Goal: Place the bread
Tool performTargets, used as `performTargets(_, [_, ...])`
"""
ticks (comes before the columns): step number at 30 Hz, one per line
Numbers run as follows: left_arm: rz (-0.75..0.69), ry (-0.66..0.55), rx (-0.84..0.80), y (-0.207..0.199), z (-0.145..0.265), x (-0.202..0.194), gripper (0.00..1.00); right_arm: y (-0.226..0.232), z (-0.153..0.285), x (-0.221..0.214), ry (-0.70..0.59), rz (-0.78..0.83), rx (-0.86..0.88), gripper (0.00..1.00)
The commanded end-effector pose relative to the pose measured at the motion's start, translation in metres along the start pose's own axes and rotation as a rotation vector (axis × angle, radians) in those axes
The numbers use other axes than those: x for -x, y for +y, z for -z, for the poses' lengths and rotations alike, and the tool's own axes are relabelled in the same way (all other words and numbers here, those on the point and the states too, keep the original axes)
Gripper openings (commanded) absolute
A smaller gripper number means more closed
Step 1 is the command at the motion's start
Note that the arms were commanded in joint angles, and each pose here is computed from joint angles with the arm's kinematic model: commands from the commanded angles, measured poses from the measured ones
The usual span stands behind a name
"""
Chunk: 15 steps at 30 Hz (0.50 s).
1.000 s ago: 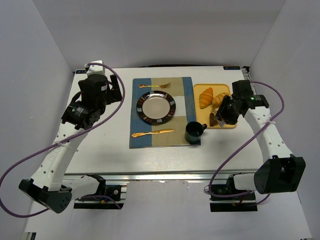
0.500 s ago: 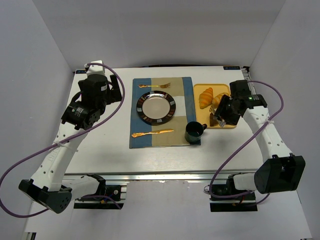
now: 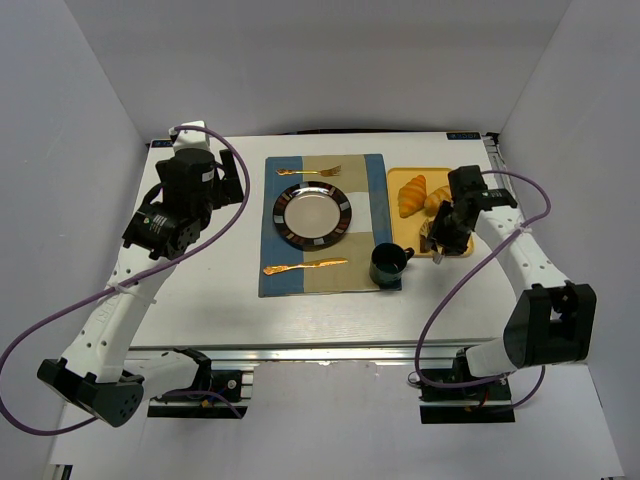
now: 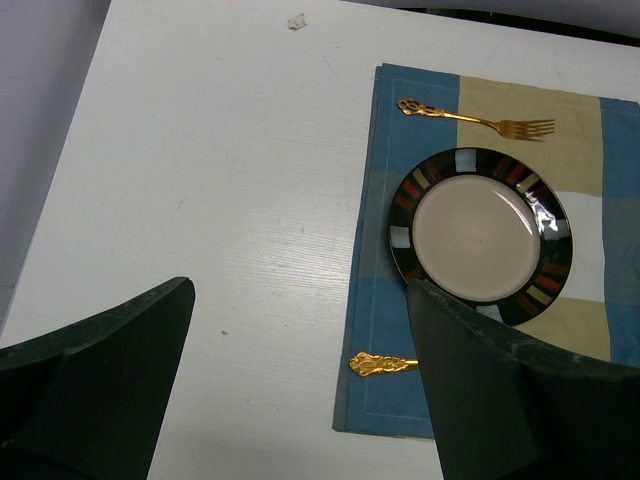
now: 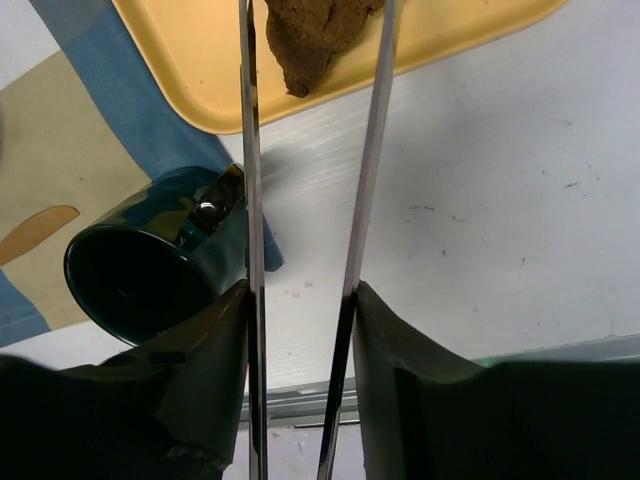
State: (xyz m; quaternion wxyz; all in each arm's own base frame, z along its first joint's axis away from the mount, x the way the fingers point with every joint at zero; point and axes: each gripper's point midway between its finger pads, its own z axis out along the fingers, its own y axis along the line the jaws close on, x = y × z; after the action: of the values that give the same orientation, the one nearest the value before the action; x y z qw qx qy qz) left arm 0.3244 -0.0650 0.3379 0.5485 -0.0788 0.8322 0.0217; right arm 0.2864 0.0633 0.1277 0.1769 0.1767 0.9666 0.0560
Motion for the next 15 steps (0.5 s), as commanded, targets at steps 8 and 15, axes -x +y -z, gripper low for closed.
performTargets(8, [-0.006,-0.014,0.014,0.005,0.005,0.003,0.98,0.028,0.099,0.039,-0.186,0.02,0.105,0.35])
performTargets(15, [-0.003,-0.01,0.007,0.003,0.004,0.004,0.98,0.137,0.151,0.054,-0.27,0.166,0.39,0.37])
